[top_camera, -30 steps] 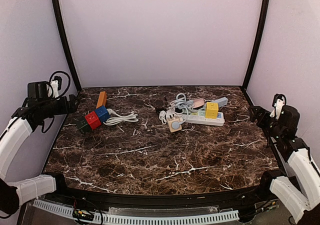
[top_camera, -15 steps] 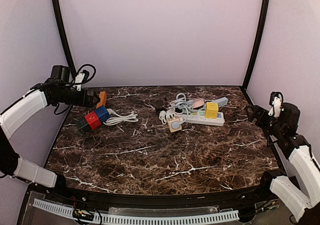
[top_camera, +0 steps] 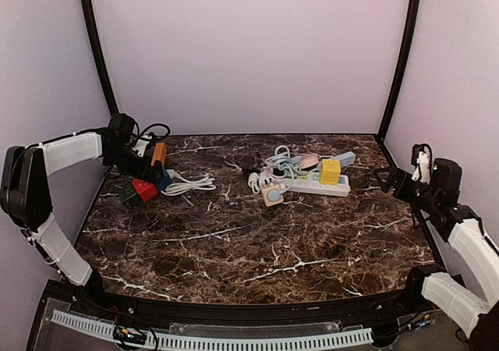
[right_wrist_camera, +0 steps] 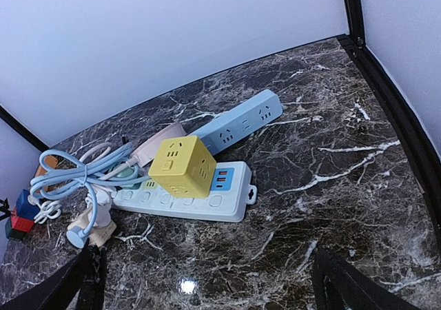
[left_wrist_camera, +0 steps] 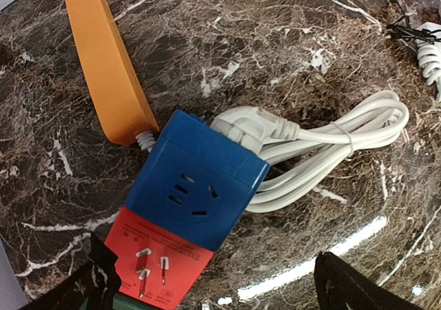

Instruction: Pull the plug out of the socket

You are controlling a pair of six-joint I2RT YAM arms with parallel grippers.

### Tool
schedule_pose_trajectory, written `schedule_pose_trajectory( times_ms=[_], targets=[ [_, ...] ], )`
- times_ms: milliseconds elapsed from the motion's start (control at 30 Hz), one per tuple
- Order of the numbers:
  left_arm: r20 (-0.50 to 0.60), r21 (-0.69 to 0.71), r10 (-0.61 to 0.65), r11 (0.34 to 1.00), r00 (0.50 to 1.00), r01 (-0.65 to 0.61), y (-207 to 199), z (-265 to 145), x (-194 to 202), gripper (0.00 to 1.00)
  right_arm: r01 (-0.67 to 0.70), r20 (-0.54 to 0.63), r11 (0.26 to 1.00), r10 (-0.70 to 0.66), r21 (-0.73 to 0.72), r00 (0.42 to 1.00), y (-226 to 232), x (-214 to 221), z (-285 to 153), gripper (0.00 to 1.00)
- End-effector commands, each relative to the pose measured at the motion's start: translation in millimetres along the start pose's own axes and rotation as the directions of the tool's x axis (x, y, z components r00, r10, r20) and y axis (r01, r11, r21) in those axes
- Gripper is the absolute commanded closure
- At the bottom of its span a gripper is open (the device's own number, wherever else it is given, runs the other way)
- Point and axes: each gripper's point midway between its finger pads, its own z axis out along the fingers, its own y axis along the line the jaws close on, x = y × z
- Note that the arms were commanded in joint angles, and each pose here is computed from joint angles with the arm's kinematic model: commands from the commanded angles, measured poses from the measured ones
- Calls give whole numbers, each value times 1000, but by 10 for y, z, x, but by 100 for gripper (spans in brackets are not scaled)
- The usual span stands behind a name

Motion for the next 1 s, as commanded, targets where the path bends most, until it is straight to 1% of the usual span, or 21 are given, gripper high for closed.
schedule_pose_trajectory(
  times_ms=[0, 100, 267, 400, 533, 633, 800, 867, 967],
  targets=[
    [-4, -78, 36, 996, 999, -36, 115, -59, 36, 1, 36, 57, 998, -32, -61, 998, 175, -195, -44, 1],
    [27, -129, 42, 991, 999, -38, 223, -74, 28, 1, 39, 58, 997, -35, -64, 998, 185, -190, -48, 1],
    [-22, -113, -28, 993, 999, 25, 381, 37, 135, 1, 45, 54, 996, -41, -73, 998, 204, -182, -45, 1],
    [-49, -71, -38, 997, 998, 34, 330, 128, 177, 1, 47, 50, 996, -43, -77, 998, 211, -162, -50, 1],
    [-71, -92, -37, 995, 997, 31, 390, 188, 216, 1, 48, 51, 996, -44, -80, 998, 215, -149, -59, 1],
    [-87, -79, -42, 996, 995, 36, 386, 249, 257, 1, 50, 54, 995, -45, -83, 998, 223, -150, -66, 1],
    [-118, -97, -70, 994, 991, 58, 411, 299, 321, 1, 54, 51, 995, -50, -86, 997, 231, -142, -72, 1],
    [-119, -78, -78, 995, 990, 69, 362, 302, 323, 1, 54, 48, 995, -50, -82, 998, 225, -134, -76, 1],
    [-124, -48, -53, 998, 991, 48, 197, 303, 313, 1, 56, 57, 995, -52, -79, 997, 228, -149, -102, 1]
  ],
)
